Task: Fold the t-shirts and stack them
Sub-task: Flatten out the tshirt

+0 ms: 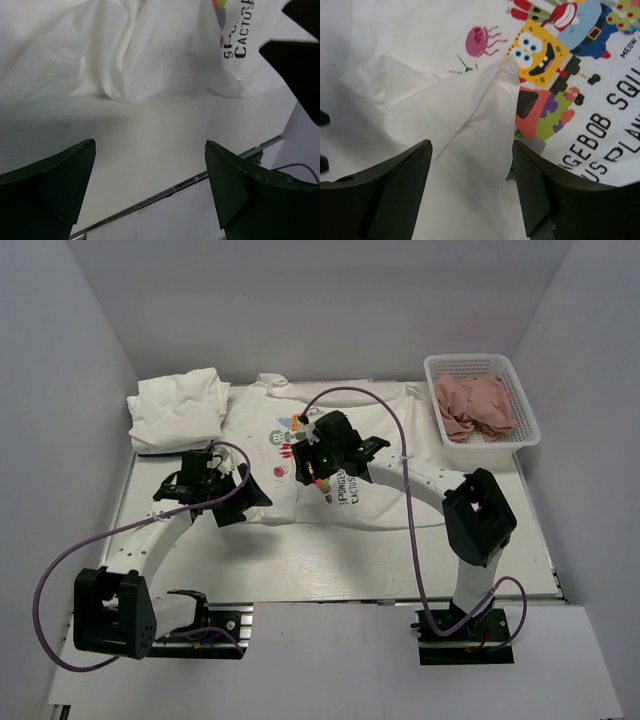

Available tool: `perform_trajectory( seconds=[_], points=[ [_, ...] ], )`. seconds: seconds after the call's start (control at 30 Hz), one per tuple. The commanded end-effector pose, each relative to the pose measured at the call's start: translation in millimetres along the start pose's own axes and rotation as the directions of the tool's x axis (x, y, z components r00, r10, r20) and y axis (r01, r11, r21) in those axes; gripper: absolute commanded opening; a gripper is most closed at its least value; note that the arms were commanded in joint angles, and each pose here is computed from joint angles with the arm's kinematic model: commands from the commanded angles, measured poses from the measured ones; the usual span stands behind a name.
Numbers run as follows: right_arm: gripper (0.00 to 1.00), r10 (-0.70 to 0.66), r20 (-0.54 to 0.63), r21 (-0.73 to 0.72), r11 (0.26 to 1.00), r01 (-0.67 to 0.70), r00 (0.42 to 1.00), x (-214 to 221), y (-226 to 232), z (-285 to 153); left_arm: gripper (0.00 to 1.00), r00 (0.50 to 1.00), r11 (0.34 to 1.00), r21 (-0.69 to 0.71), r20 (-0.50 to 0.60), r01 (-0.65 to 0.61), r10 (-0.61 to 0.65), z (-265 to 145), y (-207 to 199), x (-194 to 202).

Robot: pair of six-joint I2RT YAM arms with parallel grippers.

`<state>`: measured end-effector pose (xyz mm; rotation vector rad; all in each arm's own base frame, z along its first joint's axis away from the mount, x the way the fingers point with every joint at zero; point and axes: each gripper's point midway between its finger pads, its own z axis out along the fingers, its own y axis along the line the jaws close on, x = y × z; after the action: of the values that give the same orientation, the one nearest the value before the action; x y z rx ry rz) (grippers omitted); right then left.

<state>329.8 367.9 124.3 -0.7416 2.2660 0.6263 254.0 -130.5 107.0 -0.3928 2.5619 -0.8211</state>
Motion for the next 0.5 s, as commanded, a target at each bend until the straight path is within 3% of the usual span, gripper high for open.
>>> perform_trajectory(
  seconds=[0.0,0.2,0.3,0.47],
  points=[
    [0.71,0.070,0.040,-0.015,0.997,-0.070,0.997,-31.0,-2.8,9.7,1.00,0.999,0.989,0.141,0.008,-0.049,0.048,4.1,-36.2,-6.2],
    [0.68,0.065,-0.002,-0.032,0.997,-0.065,0.998,-33.5,-6.9,41.7,1.00,0.996,0.998,0.060,-0.087,-0.027,0.032,40.5,-27.7,5.3],
    [0.68,0.062,-0.019,-0.034,0.997,-0.063,0.998,-31.6,-8.9,58.5,0.99,0.998,1.000,-0.022,-0.059,-0.022,0.020,49.1,-15.8,-6.3],
    [0.67,0.068,-0.092,-0.036,0.997,-0.072,0.993,-15.5,-13.5,80.9,0.87,0.998,0.998,-0.051,-0.050,-0.028,0.025,56.6,-18.3,-17.7]
  ],
)
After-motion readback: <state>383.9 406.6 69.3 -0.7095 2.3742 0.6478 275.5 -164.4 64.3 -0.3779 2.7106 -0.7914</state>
